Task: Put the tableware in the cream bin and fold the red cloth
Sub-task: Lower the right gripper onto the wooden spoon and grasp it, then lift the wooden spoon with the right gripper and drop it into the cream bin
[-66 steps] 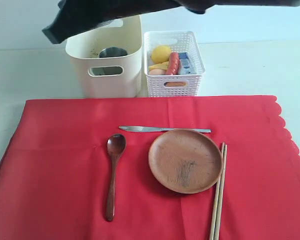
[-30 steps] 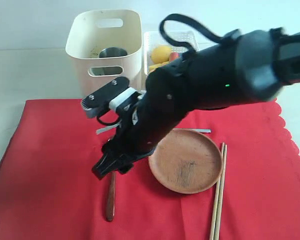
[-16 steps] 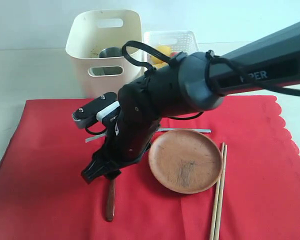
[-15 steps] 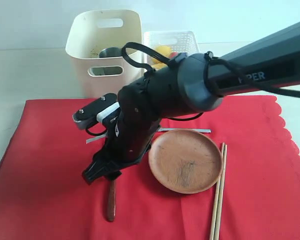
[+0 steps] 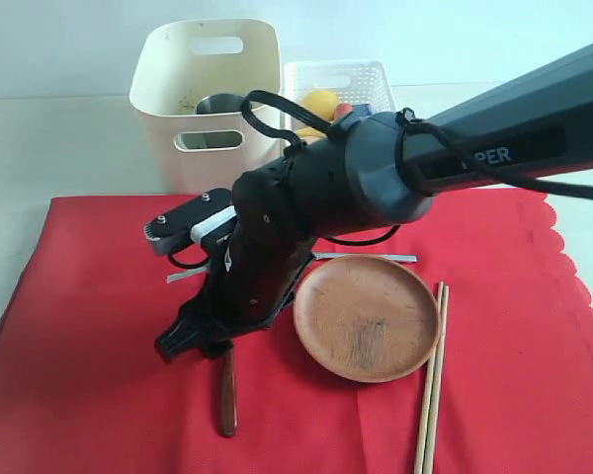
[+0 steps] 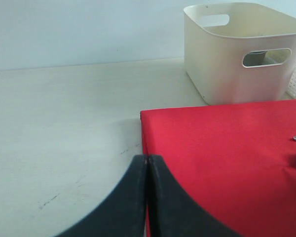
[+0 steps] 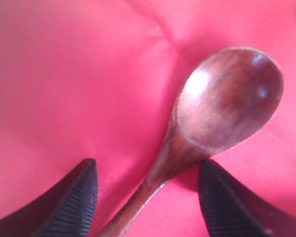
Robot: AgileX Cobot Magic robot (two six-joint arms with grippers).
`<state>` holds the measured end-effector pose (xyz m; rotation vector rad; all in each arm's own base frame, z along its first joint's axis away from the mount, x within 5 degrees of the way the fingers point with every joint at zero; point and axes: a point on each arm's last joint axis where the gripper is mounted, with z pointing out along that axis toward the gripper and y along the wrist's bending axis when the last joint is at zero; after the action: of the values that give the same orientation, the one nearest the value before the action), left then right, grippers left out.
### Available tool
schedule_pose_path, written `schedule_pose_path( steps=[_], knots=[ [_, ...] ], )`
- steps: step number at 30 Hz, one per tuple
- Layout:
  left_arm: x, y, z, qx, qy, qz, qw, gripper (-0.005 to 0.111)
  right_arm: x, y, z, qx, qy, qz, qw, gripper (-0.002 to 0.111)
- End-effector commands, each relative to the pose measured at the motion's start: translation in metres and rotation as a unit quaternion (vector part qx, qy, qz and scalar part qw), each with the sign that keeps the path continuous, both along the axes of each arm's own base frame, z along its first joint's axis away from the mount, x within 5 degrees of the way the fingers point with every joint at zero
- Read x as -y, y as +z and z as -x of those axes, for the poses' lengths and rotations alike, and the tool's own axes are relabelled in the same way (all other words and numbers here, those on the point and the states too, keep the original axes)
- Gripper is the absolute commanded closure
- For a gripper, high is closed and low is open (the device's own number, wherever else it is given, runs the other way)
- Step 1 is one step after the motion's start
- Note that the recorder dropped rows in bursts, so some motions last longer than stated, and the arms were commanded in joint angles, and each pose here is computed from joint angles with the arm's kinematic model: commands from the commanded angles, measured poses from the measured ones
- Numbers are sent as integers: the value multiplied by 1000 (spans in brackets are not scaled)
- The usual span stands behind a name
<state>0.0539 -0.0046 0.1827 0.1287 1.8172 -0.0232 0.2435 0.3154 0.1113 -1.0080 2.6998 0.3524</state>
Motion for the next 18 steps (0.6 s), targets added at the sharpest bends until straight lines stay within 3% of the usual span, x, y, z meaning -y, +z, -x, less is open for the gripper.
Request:
schedule_pose_path(
  steps=[1,5,7,9,13,18],
  knots=[
    [0,1,0,7,1,3,1000,104,-2,-2,1,-10,-8,-4,1000,50],
    [0,1,0,7,1,3,1000,104,-2,-2,1,-11,-8,-4,1000,55],
    [0,1,0,7,1,3,1000,104,-2,-3,2,-13,-7,-2,1000,67],
    [0,1,0,7,1,3,1000,104,-2,-3,2,-13,-7,-2,1000,88],
    [0,1,0,7,1,3,1000,104,-1,-1,3,-17,-6,2,1000,108],
    [0,1,0,7,1,3,1000,104,-1,17,3,-4,-6,-16,1000,108]
  ],
)
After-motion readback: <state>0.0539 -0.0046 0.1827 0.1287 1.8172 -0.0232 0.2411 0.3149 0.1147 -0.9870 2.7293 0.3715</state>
